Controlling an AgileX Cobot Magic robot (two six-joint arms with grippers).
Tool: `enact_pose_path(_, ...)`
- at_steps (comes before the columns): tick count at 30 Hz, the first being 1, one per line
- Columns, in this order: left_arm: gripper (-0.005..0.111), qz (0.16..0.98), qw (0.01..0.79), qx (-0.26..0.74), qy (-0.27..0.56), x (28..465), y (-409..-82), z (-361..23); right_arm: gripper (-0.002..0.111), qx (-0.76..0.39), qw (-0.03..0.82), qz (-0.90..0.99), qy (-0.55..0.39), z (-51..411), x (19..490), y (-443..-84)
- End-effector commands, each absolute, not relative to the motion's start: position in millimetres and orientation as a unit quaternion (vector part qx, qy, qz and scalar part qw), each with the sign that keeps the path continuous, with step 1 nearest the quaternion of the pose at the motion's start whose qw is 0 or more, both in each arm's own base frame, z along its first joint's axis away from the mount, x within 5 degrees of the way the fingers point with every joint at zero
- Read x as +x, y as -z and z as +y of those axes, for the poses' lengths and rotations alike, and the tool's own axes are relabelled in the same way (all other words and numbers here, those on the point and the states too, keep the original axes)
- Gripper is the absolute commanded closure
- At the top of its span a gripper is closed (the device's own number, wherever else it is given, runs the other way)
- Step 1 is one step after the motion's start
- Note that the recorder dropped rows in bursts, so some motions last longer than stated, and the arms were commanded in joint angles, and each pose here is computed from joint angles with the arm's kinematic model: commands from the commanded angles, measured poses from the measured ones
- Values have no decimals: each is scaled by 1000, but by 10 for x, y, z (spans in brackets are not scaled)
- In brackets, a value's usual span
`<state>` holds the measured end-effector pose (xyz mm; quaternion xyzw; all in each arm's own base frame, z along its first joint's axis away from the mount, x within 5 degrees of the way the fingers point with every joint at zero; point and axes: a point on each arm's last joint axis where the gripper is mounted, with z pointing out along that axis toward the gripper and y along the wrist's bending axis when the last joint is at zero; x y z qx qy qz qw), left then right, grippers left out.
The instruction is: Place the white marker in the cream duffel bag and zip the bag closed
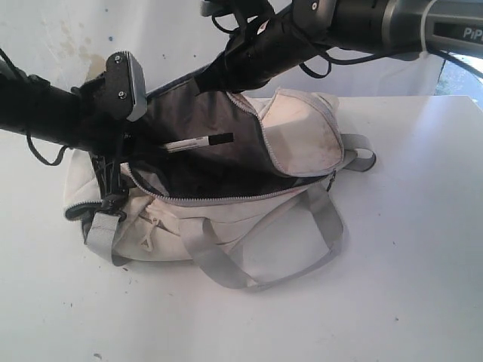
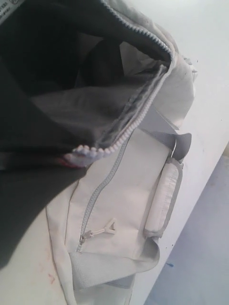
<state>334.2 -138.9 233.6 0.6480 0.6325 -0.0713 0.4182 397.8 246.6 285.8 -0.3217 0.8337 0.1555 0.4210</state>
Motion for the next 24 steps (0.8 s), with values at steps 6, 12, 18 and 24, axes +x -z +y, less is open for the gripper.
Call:
enact_pose_path(6,95,657,424,615,105,3407,-2235,-1445,108,-312,440,828,-154,2420,3988,-2944)
enact_pose_path(12,39,676,451,566,137,3440,-2299,-1481,108,-319,420,835,-155,2419,3961,-2914)
enact_pose_path(18,37,724,448,501,157,3445,-2366,-1441,108,-319,420,835,-155,2419,3961,-2914)
enact_pose_path(24,37,799,424,393,163,3332,-2633,-1300,108,-319,421,835,-155,2419,3963,-2916)
